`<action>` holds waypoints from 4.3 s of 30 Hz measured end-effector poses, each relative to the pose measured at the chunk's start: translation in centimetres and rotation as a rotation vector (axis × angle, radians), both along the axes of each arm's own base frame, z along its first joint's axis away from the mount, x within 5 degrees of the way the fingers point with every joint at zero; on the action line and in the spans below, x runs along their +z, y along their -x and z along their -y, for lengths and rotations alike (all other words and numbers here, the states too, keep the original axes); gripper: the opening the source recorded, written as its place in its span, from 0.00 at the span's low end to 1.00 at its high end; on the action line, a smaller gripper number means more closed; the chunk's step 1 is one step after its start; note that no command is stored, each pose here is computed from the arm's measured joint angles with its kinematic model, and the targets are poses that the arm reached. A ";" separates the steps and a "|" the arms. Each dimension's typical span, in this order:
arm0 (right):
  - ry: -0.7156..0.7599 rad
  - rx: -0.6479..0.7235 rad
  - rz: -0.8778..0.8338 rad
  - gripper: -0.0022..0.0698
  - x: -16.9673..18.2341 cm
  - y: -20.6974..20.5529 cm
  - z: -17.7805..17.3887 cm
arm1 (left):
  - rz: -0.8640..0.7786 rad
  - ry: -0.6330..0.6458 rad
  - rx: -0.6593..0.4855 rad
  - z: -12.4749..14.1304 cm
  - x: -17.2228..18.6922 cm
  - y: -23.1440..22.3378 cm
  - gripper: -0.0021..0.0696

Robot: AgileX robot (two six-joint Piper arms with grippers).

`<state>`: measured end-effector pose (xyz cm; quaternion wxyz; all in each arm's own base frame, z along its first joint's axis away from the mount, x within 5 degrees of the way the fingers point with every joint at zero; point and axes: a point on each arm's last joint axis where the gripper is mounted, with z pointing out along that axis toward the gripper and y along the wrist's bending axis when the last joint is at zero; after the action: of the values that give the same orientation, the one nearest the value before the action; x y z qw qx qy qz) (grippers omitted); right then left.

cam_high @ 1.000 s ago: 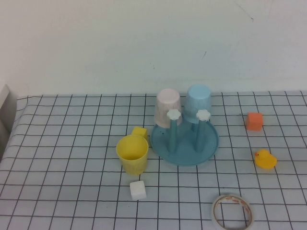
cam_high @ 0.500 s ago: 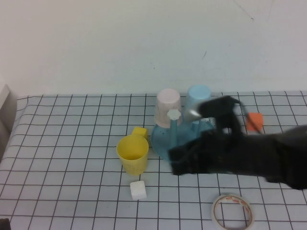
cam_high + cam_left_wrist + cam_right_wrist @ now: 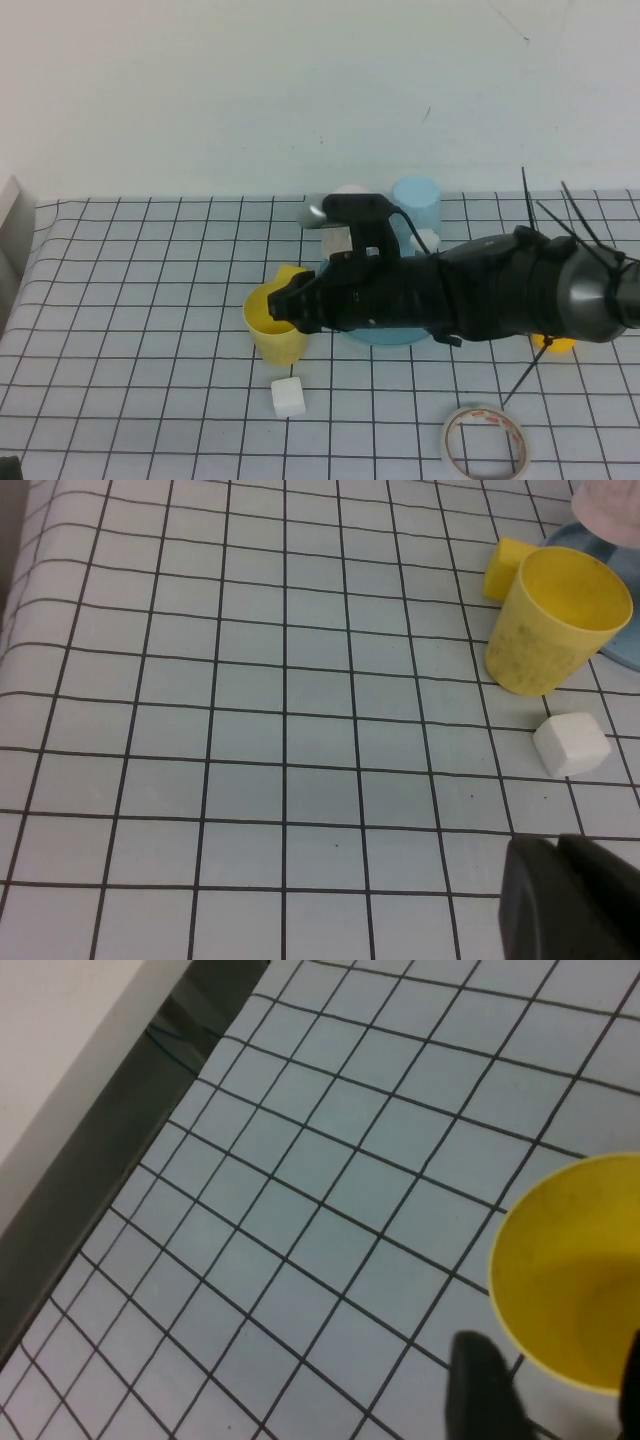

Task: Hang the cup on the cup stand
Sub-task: Pick up the cup from the table, then adjust the cup with two arms

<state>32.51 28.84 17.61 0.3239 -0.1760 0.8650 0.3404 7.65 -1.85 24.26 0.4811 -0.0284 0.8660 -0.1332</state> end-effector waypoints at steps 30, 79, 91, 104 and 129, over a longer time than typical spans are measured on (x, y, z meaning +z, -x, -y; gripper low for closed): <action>-0.038 -0.134 -0.170 0.58 -4.8 -3.2 0.2 | 0.007 0.001 0.001 0.0 0.1 0.0 0.03; -0.247 0.241 0.546 0.05 18.4 3.7 3.1 | 0.273 0.270 -0.129 1.8 7.2 0.4 0.03; -0.181 0.311 0.688 0.05 19.3 10.0 7.4 | 0.303 0.773 -0.139 2.7 9.8 0.8 0.03; -0.074 0.545 0.855 0.05 16.0 12.8 8.1 | -0.023 1.176 -0.076 3.9 6.4 -2.1 0.65; 0.108 0.832 1.406 0.05 16.2 14.2 7.3 | -0.261 1.203 -0.272 6.0 7.2 -3.8 0.76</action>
<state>18.31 21.53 33.76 0.6290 -0.6703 0.3389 0.2006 11.46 -7.83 31.44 0.2499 -0.1997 0.6873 -0.6521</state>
